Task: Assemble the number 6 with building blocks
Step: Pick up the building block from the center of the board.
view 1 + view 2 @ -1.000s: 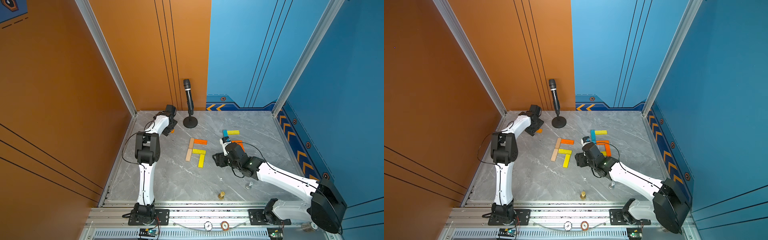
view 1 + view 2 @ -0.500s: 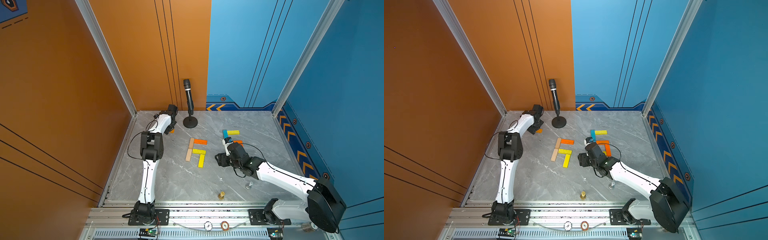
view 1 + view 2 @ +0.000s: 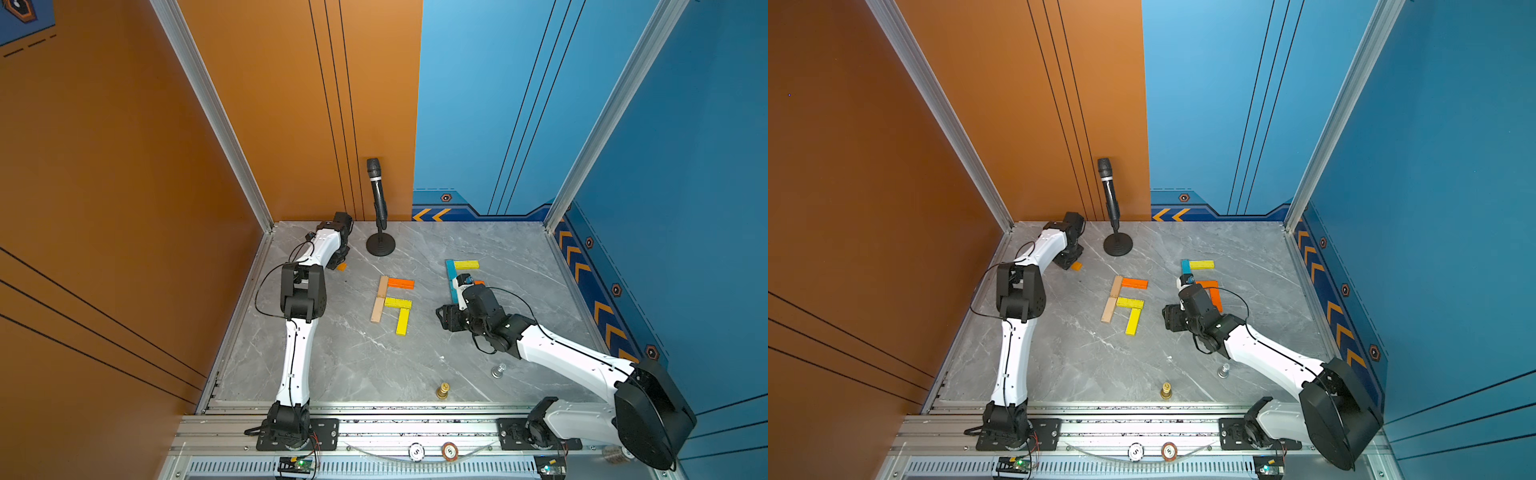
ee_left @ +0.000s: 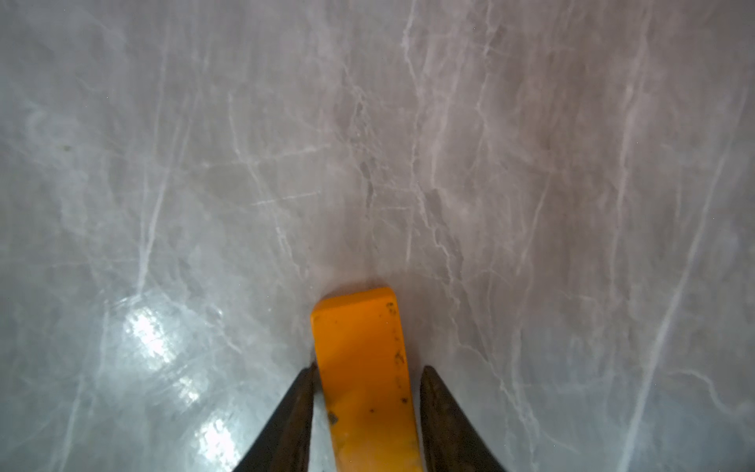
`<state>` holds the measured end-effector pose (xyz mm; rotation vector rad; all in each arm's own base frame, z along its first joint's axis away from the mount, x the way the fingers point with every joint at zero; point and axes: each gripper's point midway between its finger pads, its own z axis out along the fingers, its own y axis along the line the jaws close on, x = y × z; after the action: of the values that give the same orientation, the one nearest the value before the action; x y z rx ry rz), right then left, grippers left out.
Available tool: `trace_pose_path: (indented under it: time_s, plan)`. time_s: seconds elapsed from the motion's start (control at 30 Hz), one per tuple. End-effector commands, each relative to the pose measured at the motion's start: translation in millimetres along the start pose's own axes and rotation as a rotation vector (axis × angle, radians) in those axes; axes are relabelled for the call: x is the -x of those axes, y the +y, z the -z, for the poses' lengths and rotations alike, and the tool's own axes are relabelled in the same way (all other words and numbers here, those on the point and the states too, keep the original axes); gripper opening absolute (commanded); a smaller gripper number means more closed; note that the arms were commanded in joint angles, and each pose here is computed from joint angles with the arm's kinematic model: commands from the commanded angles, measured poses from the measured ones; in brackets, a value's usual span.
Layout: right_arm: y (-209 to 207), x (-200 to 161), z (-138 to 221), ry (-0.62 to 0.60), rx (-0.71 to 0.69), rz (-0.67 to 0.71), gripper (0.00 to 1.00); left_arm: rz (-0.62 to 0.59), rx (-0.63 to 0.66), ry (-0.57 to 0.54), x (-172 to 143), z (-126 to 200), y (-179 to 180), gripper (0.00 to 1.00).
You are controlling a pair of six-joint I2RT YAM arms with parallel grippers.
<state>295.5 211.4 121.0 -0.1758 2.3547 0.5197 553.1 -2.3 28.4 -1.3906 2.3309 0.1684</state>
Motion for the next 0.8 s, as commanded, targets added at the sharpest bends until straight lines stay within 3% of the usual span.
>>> trace_pose_path:
  time_s: [0.0, 0.43, 0.77]
  plan:
    - [3.7, 7.4, 7.4, -0.031, 0.031, -0.019, 0.67, -0.071, 0.04, 0.102, -10.6, -9.6, 19.1, 0.38]
    - [8.9, 11.3, 19.8, -0.059, 0.06, -0.021, 0.67, -0.398, -0.009, 0.245, -34.1, 39.2, 77.4, 0.31]
    - [7.7, 6.8, 17.8, -0.048, 0.038, -0.028, 0.66, -0.481, -0.135, 0.293, -103.6, 98.6, 138.7, 0.3]
